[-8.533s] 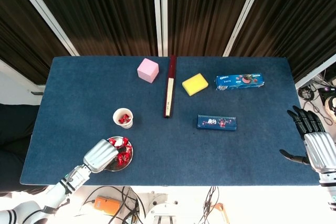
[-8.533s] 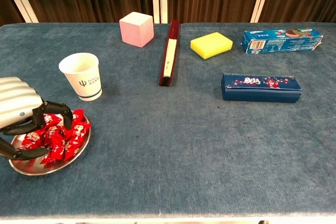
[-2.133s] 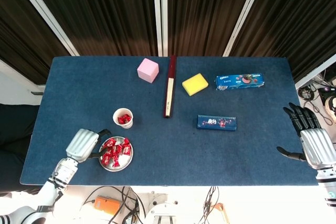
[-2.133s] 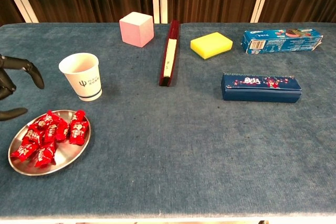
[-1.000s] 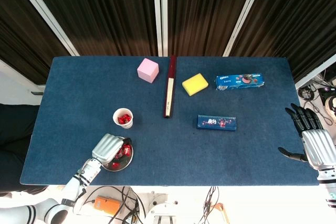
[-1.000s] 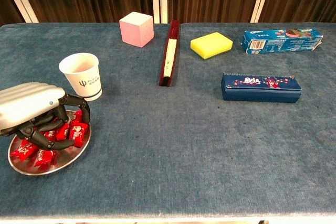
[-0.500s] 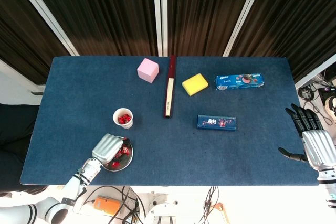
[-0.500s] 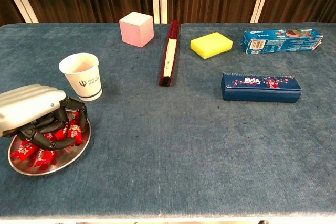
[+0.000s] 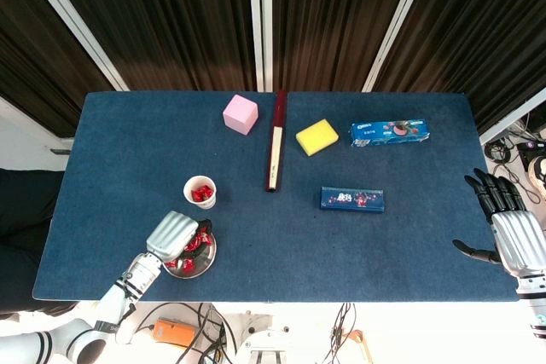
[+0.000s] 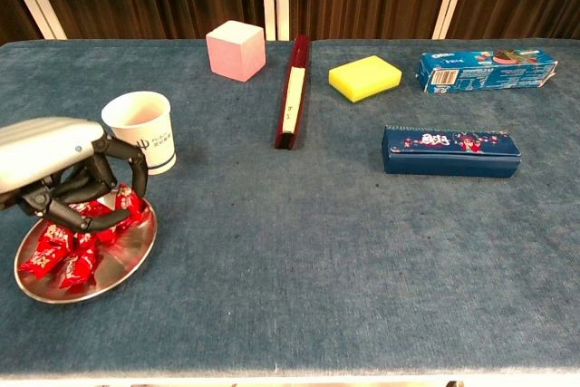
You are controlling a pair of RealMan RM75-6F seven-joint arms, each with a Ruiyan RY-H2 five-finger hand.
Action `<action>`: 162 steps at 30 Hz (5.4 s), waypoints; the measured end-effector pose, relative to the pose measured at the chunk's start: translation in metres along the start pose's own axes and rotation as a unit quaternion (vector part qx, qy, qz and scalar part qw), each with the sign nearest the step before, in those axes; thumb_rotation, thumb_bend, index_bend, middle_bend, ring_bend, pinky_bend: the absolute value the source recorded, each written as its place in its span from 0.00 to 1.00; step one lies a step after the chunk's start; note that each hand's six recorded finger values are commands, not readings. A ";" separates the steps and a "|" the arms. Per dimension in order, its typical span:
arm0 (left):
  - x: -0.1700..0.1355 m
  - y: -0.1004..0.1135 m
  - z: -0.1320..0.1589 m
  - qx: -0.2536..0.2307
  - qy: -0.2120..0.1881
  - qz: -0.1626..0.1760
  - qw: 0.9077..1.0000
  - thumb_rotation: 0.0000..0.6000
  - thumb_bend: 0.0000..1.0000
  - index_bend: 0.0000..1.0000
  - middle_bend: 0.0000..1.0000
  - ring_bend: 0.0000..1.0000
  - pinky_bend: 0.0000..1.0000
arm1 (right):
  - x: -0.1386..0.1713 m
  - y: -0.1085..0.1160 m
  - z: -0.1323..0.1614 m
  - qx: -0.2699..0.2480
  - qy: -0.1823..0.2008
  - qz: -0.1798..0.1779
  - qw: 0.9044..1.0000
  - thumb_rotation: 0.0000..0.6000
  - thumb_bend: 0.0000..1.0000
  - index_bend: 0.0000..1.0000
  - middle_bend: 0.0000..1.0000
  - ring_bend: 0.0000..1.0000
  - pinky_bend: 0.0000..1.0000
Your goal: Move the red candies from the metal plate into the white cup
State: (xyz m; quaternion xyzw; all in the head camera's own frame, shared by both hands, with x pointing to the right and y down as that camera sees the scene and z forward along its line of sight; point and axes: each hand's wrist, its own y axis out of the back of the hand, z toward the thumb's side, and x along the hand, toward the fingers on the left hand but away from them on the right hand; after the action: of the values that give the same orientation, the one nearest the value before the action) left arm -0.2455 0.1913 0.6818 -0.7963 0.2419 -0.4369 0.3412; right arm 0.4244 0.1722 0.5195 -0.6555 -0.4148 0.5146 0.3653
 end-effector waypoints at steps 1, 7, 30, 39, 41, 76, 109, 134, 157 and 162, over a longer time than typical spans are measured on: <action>0.001 0.006 0.001 -0.006 -0.002 0.008 1.000 1.00 0.36 0.55 0.90 0.83 0.69 | 0.000 0.000 -0.001 0.000 0.000 0.000 1.000 1.00 0.21 0.00 0.03 0.00 0.06; 0.019 0.049 0.008 -0.021 -0.011 0.062 0.998 1.00 0.35 0.55 0.90 0.83 0.69 | 0.001 0.000 -0.004 -0.003 -0.003 -0.001 1.000 1.00 0.21 0.00 0.03 0.00 0.06; 0.068 0.074 -0.033 -0.032 0.084 0.064 0.994 1.00 0.18 0.36 0.90 0.83 0.69 | -0.001 -0.003 -0.012 -0.012 -0.009 0.003 1.000 1.00 0.21 0.00 0.03 0.00 0.07; 0.038 0.081 -0.040 -0.016 0.081 0.084 0.993 1.00 0.18 0.35 0.90 0.83 0.69 | 0.000 0.000 -0.010 -0.012 -0.005 -0.002 1.000 1.00 0.21 0.00 0.03 0.00 0.07; 0.030 0.081 -0.040 -0.010 0.074 0.086 0.994 1.00 0.19 0.35 0.90 0.83 0.68 | 0.000 0.000 -0.010 -0.012 -0.005 -0.002 1.000 1.00 0.21 0.00 0.03 0.00 0.07; -0.008 -0.009 -0.032 0.176 -0.068 -0.043 0.981 1.00 0.24 0.43 0.90 0.82 0.67 | 0.003 0.001 0.001 -0.001 -0.004 -0.004 1.000 1.00 0.21 0.00 0.03 0.00 0.07; -0.009 -0.019 -0.025 0.100 -0.060 -0.066 0.991 1.00 0.47 0.57 0.91 0.83 0.67 | 0.003 0.002 -0.001 -0.006 -0.005 -0.007 1.000 1.00 0.21 0.00 0.03 0.00 0.07; 0.060 0.074 -0.036 -0.007 0.042 0.064 0.997 1.00 0.44 0.57 0.90 0.83 0.67 | 0.004 0.001 -0.014 -0.015 -0.012 -0.008 1.000 1.00 0.21 0.00 0.03 0.00 0.07; 0.064 0.067 -0.048 -0.007 0.076 0.057 0.995 1.00 0.19 0.47 0.90 0.83 0.67 | 0.001 0.000 -0.010 -0.014 -0.010 -0.005 1.000 1.00 0.21 0.00 0.03 0.00 0.07; 0.061 0.068 -0.048 -0.001 0.076 0.061 0.995 1.00 0.17 0.42 0.90 0.83 0.67 | 0.001 -0.001 -0.010 -0.015 -0.008 -0.005 1.000 1.00 0.21 0.00 0.03 0.00 0.07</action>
State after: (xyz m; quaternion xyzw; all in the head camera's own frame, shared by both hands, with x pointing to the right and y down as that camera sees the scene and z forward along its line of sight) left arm -0.2623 0.0891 0.6814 -0.7454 0.3153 -0.4740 0.3467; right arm 0.4342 0.1724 0.5219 -0.6544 -0.4290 0.5118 0.3548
